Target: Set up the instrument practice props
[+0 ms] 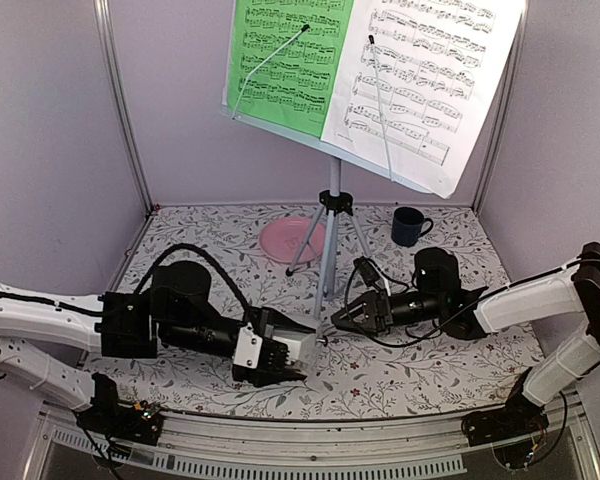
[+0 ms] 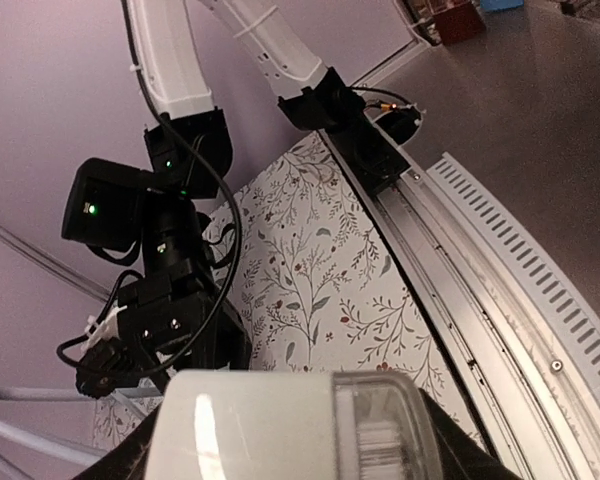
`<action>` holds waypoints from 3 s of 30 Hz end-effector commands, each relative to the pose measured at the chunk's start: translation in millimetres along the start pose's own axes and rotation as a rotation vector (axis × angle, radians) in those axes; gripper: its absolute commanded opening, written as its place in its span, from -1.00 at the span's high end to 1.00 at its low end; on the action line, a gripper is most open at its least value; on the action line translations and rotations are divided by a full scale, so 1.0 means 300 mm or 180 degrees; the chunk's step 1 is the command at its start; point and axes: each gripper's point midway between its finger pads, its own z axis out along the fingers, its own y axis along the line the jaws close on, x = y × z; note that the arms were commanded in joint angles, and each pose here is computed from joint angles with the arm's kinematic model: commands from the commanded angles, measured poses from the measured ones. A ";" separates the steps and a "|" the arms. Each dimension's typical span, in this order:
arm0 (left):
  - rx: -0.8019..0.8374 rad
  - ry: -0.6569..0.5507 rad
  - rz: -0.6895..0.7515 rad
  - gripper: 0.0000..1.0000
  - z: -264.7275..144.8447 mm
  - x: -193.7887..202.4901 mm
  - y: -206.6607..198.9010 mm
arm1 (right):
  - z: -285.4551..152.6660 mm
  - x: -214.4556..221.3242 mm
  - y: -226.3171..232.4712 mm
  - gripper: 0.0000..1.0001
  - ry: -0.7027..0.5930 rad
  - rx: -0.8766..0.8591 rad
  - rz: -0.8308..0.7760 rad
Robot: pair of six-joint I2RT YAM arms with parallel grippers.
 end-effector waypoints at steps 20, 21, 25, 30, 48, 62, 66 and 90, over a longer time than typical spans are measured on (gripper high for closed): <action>0.0770 -0.1082 -0.0823 0.62 0.184 -0.007 0.183 | -0.255 -0.008 0.027 -0.92 -0.0912 0.0807 -0.1496; 0.0801 -0.1089 -0.0825 0.62 0.198 -0.003 0.187 | -0.257 -0.008 0.027 -0.92 -0.0914 0.0811 -0.1500; 0.0964 -0.1070 -0.0841 0.59 0.254 0.018 0.187 | -0.259 0.001 0.014 -0.92 -0.0902 0.0840 -0.1472; 0.1188 -0.0842 -0.0895 0.54 0.331 0.091 0.170 | -0.265 0.006 0.002 -0.93 -0.0918 0.0868 -0.1436; 0.1650 -0.0422 -0.0919 0.12 0.436 0.249 0.123 | -0.266 0.018 -0.006 -0.93 -0.0889 0.0857 -0.1396; 0.1515 -0.0179 -0.0823 -0.98 0.432 0.262 0.166 | -0.275 0.005 0.002 -0.93 -0.0953 0.0888 -0.1404; 0.1122 -0.0138 -0.0735 -0.99 0.351 0.189 0.238 | -0.271 0.007 0.003 -0.93 -0.0915 0.0881 -0.1448; -0.2132 0.0770 -0.2999 -0.99 0.057 0.374 0.099 | -0.287 -0.061 0.047 -0.94 -0.1083 0.0959 -0.1546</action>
